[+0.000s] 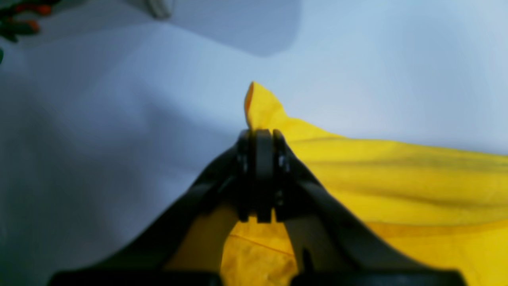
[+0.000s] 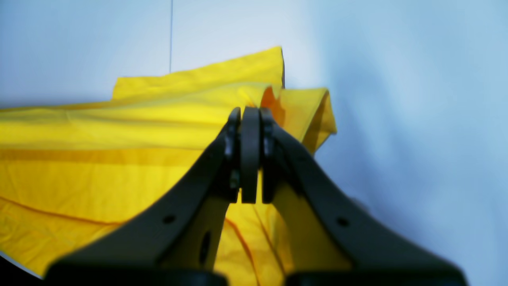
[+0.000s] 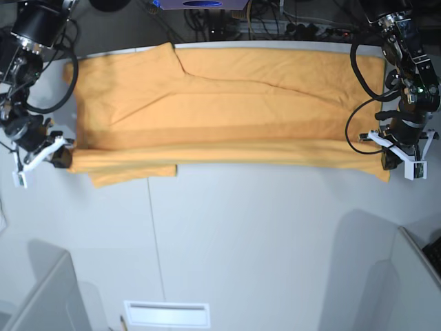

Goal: Fold the T-shirt properly
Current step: 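Grasp the hem corners and fold them over toward the collar, then lower the folded hem onto the shirt and release both grippers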

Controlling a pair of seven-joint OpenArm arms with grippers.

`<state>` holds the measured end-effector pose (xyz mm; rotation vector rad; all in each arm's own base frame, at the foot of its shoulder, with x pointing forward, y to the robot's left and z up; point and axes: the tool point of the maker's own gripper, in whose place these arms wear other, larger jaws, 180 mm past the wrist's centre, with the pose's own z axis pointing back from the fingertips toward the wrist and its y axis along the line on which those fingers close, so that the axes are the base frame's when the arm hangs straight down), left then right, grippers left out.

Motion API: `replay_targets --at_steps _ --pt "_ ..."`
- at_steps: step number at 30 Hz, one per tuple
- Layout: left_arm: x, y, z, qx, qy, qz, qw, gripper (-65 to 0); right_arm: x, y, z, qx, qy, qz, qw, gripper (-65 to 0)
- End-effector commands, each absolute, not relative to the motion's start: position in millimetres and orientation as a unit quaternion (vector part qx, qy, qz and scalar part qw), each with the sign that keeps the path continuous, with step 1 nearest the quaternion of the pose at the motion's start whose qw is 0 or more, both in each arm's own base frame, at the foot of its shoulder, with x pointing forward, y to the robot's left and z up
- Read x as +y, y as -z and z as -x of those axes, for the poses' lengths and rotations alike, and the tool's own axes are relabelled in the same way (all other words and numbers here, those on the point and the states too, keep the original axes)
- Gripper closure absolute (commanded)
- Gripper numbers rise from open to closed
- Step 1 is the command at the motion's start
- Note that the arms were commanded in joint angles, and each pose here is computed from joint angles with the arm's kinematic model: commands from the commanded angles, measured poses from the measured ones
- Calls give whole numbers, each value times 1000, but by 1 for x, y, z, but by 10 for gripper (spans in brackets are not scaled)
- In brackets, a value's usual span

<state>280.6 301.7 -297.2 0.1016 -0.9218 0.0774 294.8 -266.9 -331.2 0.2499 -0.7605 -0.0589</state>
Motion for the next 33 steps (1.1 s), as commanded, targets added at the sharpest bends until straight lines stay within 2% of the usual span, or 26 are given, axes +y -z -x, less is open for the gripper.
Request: replay_targets --at_steps 1,18,33 --pt "305 285 -283 -462 -30 -57 885 0 -277 318 -295 -388 27 -105 915 0" --pt "299 311 -248 -416 -18 -58 907 0 -279 353 -243 -321 33 -95 942 0" --pt "297 330 -214 -375 -13 -59 925 0 -281 359 -230 -307 33 -91 947 0"
